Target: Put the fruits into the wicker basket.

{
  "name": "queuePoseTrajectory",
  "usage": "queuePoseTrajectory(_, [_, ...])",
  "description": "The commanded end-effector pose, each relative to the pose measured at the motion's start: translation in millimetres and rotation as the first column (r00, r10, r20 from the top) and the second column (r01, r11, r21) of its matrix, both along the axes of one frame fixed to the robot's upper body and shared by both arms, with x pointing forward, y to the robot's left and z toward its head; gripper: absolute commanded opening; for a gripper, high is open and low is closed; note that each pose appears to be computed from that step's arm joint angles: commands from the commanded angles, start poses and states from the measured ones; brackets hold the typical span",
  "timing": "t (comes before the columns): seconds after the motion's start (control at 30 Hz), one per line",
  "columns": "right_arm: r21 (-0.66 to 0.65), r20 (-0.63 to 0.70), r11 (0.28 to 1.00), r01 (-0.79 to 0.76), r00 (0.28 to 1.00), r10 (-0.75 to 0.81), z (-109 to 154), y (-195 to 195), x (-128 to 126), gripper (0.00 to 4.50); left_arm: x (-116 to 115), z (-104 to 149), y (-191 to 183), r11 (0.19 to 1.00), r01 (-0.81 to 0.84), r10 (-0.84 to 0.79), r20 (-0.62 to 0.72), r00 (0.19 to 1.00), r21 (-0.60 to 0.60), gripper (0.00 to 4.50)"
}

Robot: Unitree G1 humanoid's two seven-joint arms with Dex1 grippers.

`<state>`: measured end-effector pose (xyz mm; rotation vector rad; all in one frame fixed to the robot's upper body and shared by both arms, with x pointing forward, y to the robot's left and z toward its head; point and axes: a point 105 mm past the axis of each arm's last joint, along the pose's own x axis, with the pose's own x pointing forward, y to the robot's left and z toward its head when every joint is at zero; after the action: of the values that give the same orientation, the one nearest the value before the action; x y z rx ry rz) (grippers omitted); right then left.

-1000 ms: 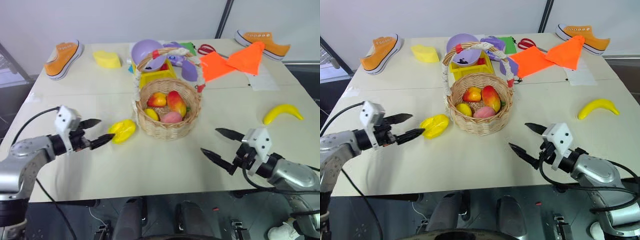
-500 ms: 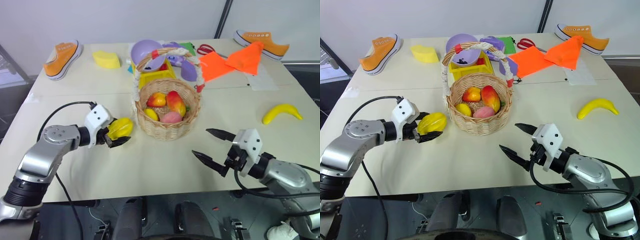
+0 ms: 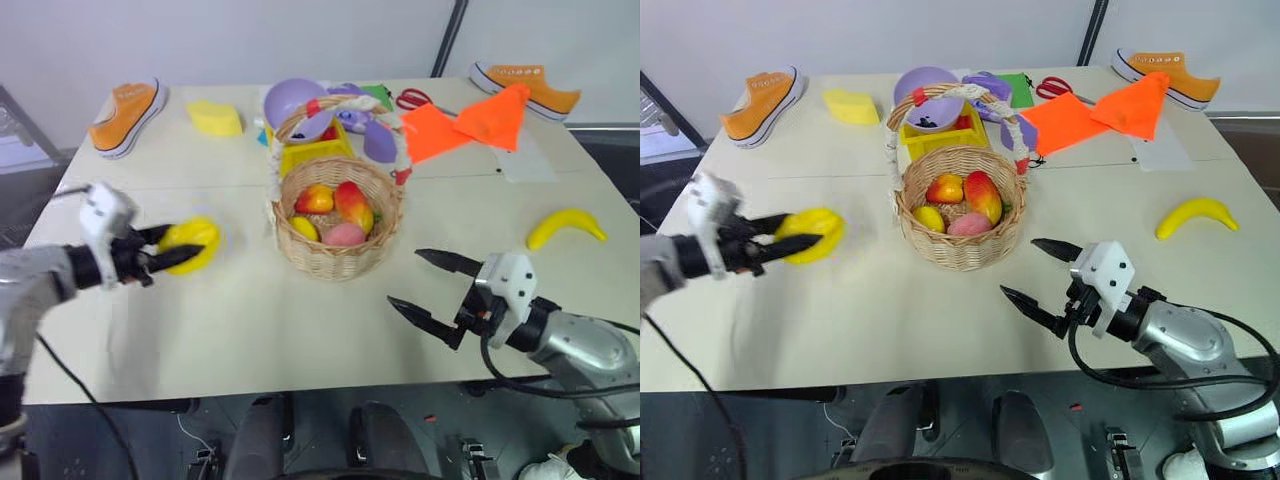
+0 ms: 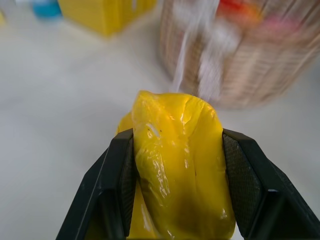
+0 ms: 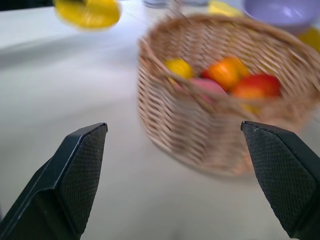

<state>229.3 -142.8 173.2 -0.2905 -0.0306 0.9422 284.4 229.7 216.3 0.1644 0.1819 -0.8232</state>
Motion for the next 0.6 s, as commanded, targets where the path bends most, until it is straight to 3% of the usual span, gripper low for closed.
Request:
queuePoseTrajectory(0.03, [0.014, 0.05, 0.998, -0.063, 0.997, 0.063, 18, 10, -5, 4.5, -14, 34, -47, 0.98, 0.197, -0.194, 0.072, 0.978, -0.037, 2.16])
queuePoseTrajectory(0.1, [0.018, 0.06, 0.997, -0.07, 0.996, 0.069, 21, 12, -3, 4.5, -15, 39, -77, 0.962, 0.272, -0.268, 0.101, 0.958, -0.03, 2.16])
queuePoseTrajectory(0.2, [0.008, 0.074, 0.998, -0.063, 0.995, 0.062, 25, 10, 1, 4.5, 2, 33, -137, 0.944, 0.32, -0.329, 0.181, 0.927, 0.077, 2.16])
queuePoseTrajectory(0.4, [-0.01, 0.079, 1.0, 0.027, 0.996, -0.026, 23, -8, 6, 4.5, 37, 11, -187, 0.933, 0.289, -0.337, 0.236, 0.911, 0.215, 2.16])
queuePoseTrajectory(0.5, [-0.005, 0.062, 0.99, 0.139, 0.988, -0.138, 20, -27, 12, 4.5, 44, 13, -193, 0.938, 0.284, -0.329, 0.253, 0.91, 0.199, 3.31])
queuePoseTrajectory(0.57, [-0.011, 0.056, 0.97, 0.241, 0.969, -0.24, 15, -46, 18, 4.5, 44, 21, -194, 0.937, 0.297, -0.34, 0.285, 0.896, 0.184, 4.32])
queuePoseTrajectory(0.6, [-0.014, 0.057, 0.959, 0.282, 0.958, -0.281, 14, -53, 21, 4.5, 43, 24, -194, 0.937, 0.305, -0.345, 0.296, 0.891, 0.172, 4.43])
